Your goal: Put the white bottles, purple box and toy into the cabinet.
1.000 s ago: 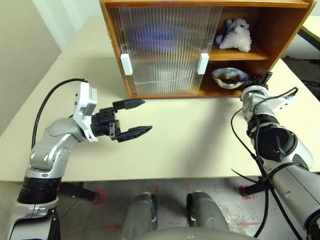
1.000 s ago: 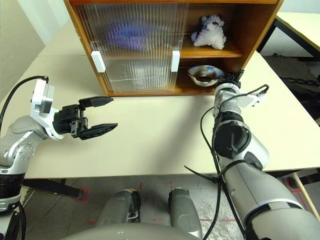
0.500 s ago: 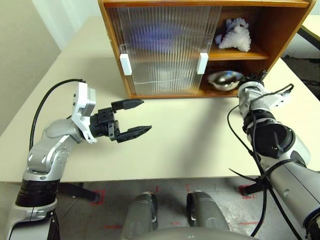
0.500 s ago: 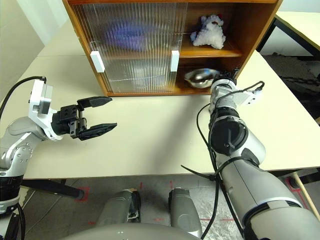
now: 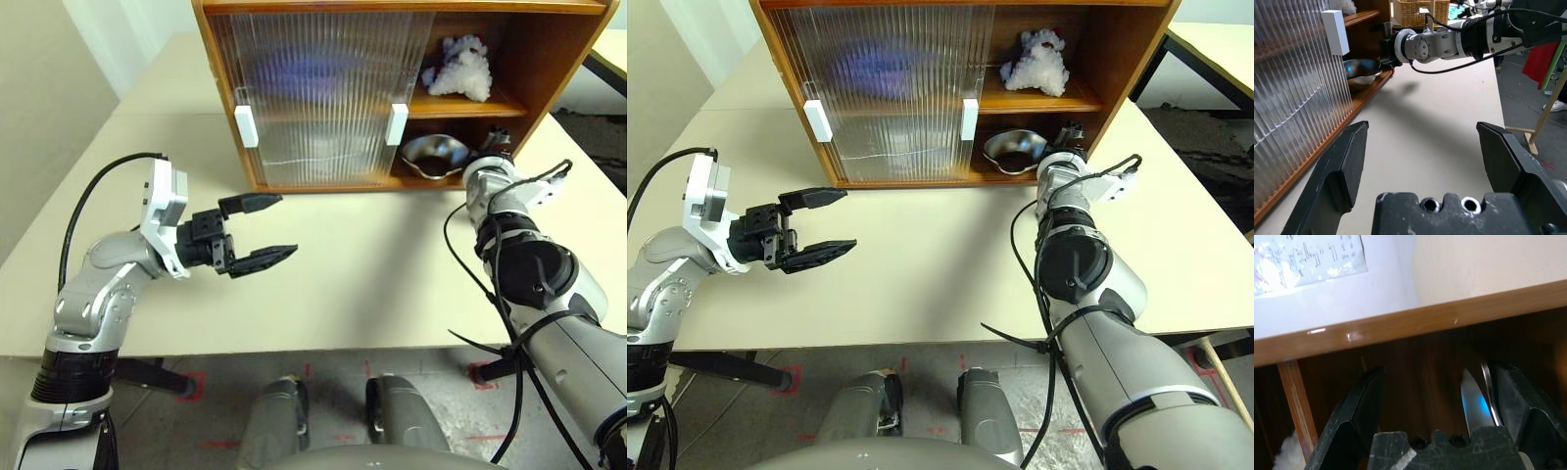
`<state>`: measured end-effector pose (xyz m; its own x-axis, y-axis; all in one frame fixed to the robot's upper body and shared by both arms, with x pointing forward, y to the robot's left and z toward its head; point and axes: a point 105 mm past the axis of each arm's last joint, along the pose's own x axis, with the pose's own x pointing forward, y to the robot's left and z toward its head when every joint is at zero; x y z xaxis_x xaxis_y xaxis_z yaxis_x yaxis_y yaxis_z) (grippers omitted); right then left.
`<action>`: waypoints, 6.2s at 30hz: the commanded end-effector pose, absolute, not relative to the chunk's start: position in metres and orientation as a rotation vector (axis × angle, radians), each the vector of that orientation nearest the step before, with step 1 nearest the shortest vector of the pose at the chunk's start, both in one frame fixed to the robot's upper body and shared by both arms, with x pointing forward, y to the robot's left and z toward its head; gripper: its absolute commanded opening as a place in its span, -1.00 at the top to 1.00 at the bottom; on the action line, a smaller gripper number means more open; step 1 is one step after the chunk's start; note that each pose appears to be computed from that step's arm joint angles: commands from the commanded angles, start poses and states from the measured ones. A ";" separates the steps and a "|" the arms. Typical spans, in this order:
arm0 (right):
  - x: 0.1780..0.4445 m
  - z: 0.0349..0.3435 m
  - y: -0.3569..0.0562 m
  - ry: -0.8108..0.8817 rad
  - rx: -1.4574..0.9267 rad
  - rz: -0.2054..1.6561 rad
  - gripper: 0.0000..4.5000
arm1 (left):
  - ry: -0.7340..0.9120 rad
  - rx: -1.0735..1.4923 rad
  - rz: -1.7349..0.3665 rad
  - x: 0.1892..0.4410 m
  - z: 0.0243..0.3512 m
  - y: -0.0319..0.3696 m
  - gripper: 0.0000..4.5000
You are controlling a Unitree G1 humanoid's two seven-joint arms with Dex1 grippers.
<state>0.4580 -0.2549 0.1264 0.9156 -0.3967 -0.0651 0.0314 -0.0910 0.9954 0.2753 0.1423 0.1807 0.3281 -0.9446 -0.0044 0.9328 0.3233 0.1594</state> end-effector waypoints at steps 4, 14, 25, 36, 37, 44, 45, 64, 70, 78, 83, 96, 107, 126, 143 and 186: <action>0.456 0.128 -0.263 -0.299 1.575 -0.363 -0.99 | -0.098 0.137 -1.263 0.275 0.180 0.136 -1.00; 0.446 0.117 -0.277 -0.305 1.489 -0.341 -0.99 | -0.098 0.130 -1.272 0.274 0.180 0.132 -1.00; 0.432 0.120 -0.247 -0.165 1.057 0.109 -0.99 | -0.087 0.125 -1.252 0.274 0.178 0.139 -1.00; 0.363 0.069 -0.205 0.127 0.417 0.556 -0.99 | -0.083 0.100 -1.255 0.274 0.180 0.137 -1.00; 0.358 0.068 -0.203 0.137 0.392 0.577 -0.99 | -0.082 0.099 -1.255 0.274 0.180 0.137 -1.00; 0.329 0.082 -0.184 0.138 0.296 0.774 -0.99 | -0.085 0.102 -1.250 0.272 0.185 0.135 -1.00; 0.325 0.086 -0.176 0.139 0.302 0.818 -0.99 | -0.084 0.102 -1.248 0.272 0.185 0.135 -1.00; 0.384 0.185 -0.114 -0.178 0.296 0.832 0.98 | -0.094 0.113 -1.222 0.275 0.182 0.141 -1.00; 0.399 0.201 -0.120 -0.256 0.264 0.741 0.98 | -0.103 0.114 -1.224 0.276 0.185 0.138 -1.00; 0.410 0.203 -0.140 -0.266 0.205 0.639 0.98 | -0.102 0.106 -1.227 0.275 0.183 0.136 -1.00; 0.412 0.198 -0.161 -0.248 0.169 0.564 0.98 | -0.096 0.101 -1.231 0.277 0.179 0.138 -1.00; 0.407 0.206 -0.188 -0.271 0.133 0.486 0.98 | -0.102 0.106 -1.250 0.281 0.177 0.139 -1.00; 0.404 0.208 -0.233 -0.253 0.048 0.339 0.98 | -0.101 0.106 -1.264 0.280 0.180 0.134 -1.00; 0.405 0.211 -0.281 -0.213 -0.036 0.150 0.98 | -0.101 0.110 -1.281 0.280 0.184 0.129 -1.00; 0.402 0.205 -0.308 -0.170 -0.053 0.057 0.98 | -0.072 0.089 -1.283 0.275 0.174 0.136 -1.00; 0.347 0.110 -0.381 -0.069 0.115 0.072 -0.99 | 0.092 0.034 0.025 0.346 0.126 0.330 -1.00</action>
